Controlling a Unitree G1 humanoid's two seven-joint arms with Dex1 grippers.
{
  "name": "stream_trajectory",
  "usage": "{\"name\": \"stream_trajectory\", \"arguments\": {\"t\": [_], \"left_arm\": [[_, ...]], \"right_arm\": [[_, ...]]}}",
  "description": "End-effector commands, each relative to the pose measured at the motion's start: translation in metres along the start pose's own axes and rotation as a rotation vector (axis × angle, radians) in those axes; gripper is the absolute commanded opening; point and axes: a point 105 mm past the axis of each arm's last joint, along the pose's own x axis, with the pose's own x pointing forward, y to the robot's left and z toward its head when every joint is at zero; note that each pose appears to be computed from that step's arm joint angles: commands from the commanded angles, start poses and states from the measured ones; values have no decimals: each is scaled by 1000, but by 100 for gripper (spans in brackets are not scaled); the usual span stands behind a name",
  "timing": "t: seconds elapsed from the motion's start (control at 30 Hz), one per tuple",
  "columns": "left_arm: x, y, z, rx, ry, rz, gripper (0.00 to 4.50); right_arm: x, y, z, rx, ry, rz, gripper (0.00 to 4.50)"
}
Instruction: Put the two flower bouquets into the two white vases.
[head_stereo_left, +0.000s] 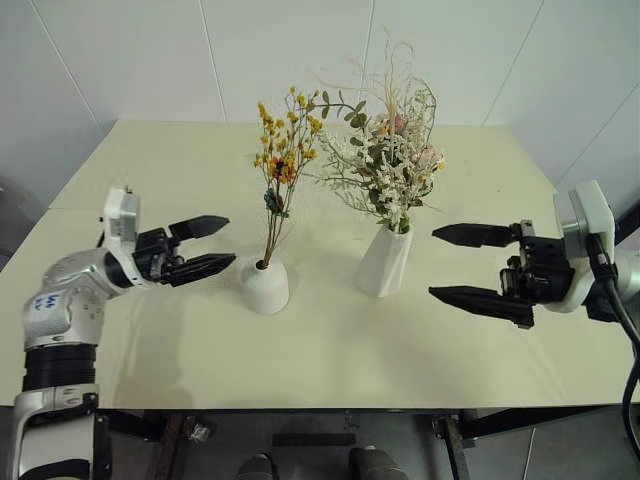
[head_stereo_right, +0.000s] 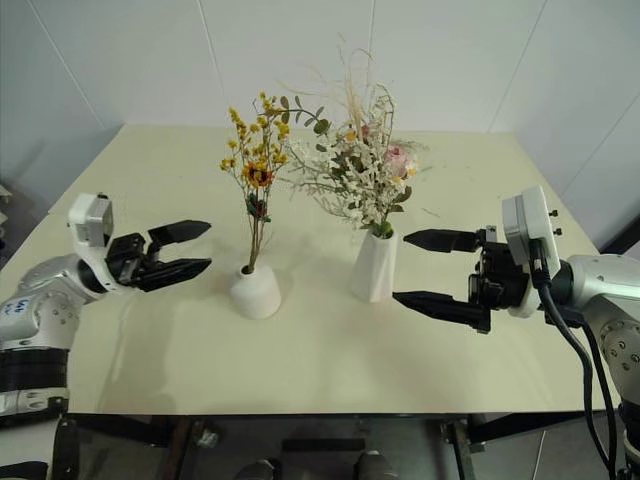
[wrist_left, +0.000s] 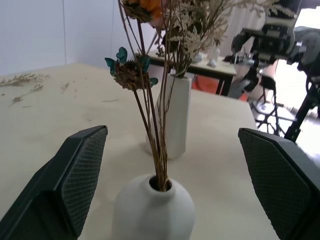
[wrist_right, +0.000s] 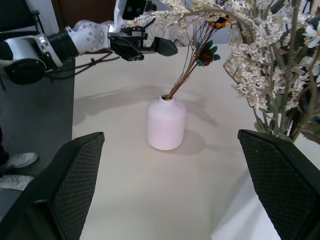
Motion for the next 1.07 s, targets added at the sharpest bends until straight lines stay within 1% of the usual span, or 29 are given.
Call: {"name": "stream_trajectory", "arguments": {"t": [0.03, 0.17, 0.23, 0.4, 0.57, 0.73, 0.97, 1.07], "left_arm": [[-15, 6, 12, 72, 9, 42, 448], [-18, 8, 11, 89, -9, 50, 448], [-26, 12, 13, 113, 0, 89, 448], [-47, 16, 15, 146, 67, 124, 448], [-69, 18, 21, 192, 181, 137, 448], [-89, 22, 39, 246, 240, 165, 448], [-89, 23, 43, 254, 239, 153, 448], [-95, 21, 43, 246, 254, 161, 448]], "right_arm": [[-1, -2, 6, -49, 7, 6, 450], [1, 0, 6, -51, 8, 6, 450], [-1, 1, 6, -47, 16, 0, 450], [-10, 0, 2, -39, 59, -16, 450], [-21, -4, -5, -17, 102, -31, 450], [-32, -8, -6, -3, 134, -61, 450], [-34, -8, -8, 10, 125, -57, 450], [-30, -8, -7, 4, 111, -53, 450]]}}
